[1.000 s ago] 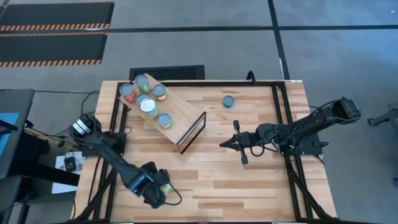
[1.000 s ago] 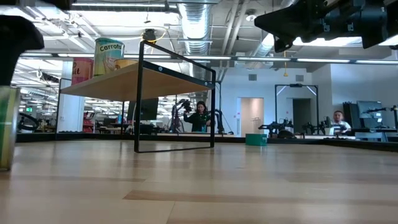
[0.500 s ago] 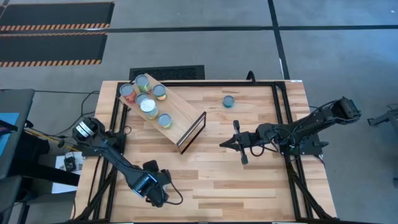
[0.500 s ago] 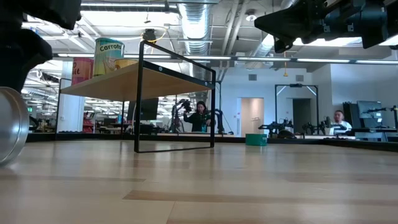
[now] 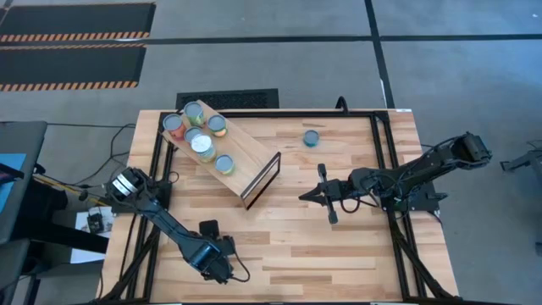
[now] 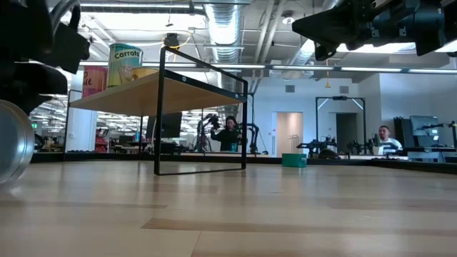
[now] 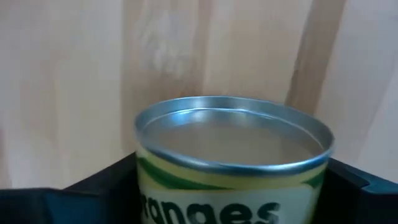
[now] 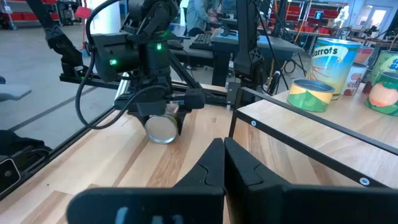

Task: Pick and place cans onto a shelf
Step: Put the canned oranges on the shelf

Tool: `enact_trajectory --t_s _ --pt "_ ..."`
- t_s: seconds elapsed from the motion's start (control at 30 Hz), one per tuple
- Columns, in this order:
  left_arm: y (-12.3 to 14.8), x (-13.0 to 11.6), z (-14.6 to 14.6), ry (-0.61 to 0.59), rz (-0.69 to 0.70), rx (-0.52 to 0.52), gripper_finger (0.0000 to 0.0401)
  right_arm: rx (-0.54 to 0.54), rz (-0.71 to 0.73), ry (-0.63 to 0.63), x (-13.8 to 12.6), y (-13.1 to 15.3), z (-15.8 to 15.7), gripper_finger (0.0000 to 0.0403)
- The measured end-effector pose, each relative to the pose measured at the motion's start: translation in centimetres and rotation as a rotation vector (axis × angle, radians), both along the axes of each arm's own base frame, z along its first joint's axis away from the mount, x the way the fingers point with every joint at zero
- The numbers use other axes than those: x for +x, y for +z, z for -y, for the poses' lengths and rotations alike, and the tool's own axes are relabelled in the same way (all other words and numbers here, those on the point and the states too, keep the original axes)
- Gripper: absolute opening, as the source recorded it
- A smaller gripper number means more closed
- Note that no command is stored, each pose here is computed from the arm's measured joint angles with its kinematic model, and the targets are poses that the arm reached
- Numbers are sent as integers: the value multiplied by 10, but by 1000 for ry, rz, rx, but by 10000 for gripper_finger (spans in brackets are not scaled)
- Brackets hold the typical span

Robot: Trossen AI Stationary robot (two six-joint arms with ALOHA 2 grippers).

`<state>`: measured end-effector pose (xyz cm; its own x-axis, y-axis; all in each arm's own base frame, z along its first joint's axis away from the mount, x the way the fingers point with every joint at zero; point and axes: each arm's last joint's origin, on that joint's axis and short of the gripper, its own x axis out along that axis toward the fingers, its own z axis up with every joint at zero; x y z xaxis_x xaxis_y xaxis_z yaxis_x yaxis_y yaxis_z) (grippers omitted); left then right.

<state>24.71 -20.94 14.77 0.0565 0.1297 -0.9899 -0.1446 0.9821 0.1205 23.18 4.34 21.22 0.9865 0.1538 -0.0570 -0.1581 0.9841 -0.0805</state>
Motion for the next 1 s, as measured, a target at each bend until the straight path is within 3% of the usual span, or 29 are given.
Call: enact_trajectory --t_s 0.07,0.2,0.47,0.77,1.0 --pt "5 -2 -1 -4 17 11 275 0 0 0 0 0 0 13" --pt "25 -4 -2 -12 137 20 271 0 0 0 0 0 0 13" --pt "66 4 15 -55 622 6 271 0 0 0 0 0 0 13" --pt "40 17 14 -105 1004 -88 274 0 0 0 0 0 0 13" --pt "19 14 -6 -94 1158 -102 275 0 0 0 0 0 0 13"
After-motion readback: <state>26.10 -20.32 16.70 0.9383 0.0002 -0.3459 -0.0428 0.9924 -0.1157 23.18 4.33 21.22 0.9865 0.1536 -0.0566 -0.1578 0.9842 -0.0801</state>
